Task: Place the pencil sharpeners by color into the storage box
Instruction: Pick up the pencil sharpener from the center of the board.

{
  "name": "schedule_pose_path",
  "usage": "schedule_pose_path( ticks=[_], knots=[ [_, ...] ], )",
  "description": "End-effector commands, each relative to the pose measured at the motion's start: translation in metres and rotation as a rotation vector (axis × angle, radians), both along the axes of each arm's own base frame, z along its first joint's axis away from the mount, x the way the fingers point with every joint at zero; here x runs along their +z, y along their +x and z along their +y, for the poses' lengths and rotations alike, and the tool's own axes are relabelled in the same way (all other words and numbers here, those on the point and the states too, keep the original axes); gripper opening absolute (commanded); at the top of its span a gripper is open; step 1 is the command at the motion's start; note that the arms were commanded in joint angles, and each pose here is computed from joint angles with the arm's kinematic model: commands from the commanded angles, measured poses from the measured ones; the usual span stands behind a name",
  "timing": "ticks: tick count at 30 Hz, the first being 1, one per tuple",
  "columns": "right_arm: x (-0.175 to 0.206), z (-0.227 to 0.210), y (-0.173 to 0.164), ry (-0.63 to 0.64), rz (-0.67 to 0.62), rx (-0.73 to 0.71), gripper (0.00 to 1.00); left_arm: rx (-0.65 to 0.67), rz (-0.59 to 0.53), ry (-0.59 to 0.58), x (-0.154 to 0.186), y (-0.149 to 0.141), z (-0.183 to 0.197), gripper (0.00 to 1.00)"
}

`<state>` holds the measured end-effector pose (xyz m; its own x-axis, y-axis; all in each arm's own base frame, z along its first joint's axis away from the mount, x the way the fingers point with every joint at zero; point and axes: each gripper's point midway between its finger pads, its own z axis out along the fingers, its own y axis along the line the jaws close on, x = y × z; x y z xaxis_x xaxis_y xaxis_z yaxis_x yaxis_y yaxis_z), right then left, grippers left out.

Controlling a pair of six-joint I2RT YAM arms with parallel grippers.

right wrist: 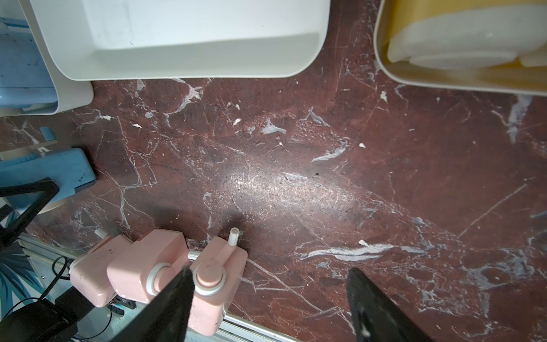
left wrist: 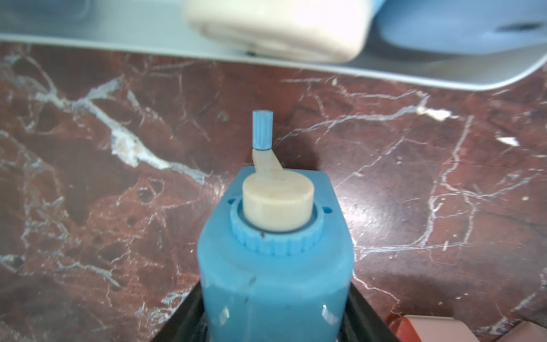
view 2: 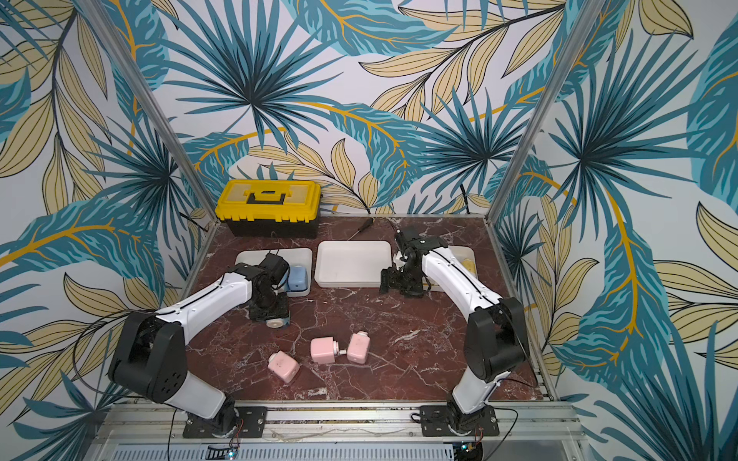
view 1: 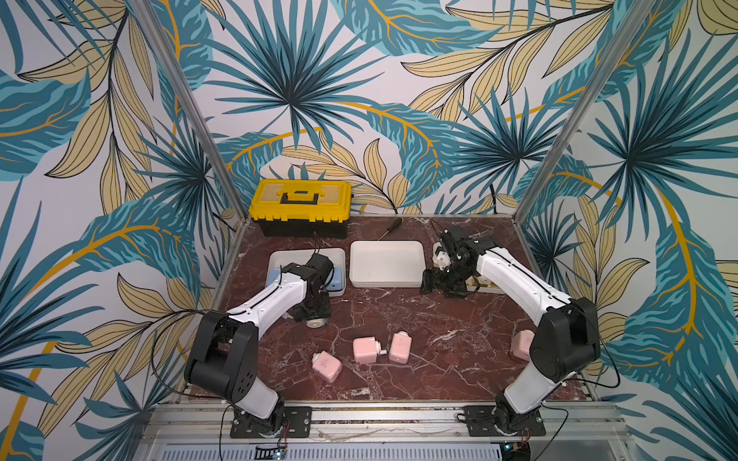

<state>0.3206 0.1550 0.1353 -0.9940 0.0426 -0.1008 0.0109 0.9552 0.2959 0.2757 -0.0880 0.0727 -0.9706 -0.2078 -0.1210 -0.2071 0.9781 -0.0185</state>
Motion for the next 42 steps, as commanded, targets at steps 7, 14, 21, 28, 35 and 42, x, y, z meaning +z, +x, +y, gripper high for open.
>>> schedule_pose_path(
  ticks=[7,14,21,28,35,42],
  knots=[
    [0.004,-0.001,0.0,-0.01,-0.001,-0.002,0.82,-0.051,-0.093,-0.031,0.023,0.024,-0.005,0.39],
    [0.004,0.0,0.0,-0.007,-0.003,-0.006,0.82,-0.075,-0.109,-0.029,0.03,0.028,-0.005,0.39],
    [0.002,0.0,-0.001,-0.005,0.002,-0.006,0.82,-0.088,-0.008,-0.065,0.007,0.019,-0.013,0.39],
    [0.0,-0.001,-0.003,-0.008,0.007,-0.005,0.82,-0.079,0.062,-0.074,-0.012,0.014,-0.016,0.39],
    [-0.004,-0.001,-0.004,-0.007,0.014,-0.011,0.82,-0.094,0.076,-0.065,-0.017,0.019,-0.018,0.5],
    [-0.006,-0.002,-0.005,-0.013,0.016,-0.008,0.82,-0.099,0.068,-0.054,-0.017,0.028,-0.018,0.6]
  ],
)
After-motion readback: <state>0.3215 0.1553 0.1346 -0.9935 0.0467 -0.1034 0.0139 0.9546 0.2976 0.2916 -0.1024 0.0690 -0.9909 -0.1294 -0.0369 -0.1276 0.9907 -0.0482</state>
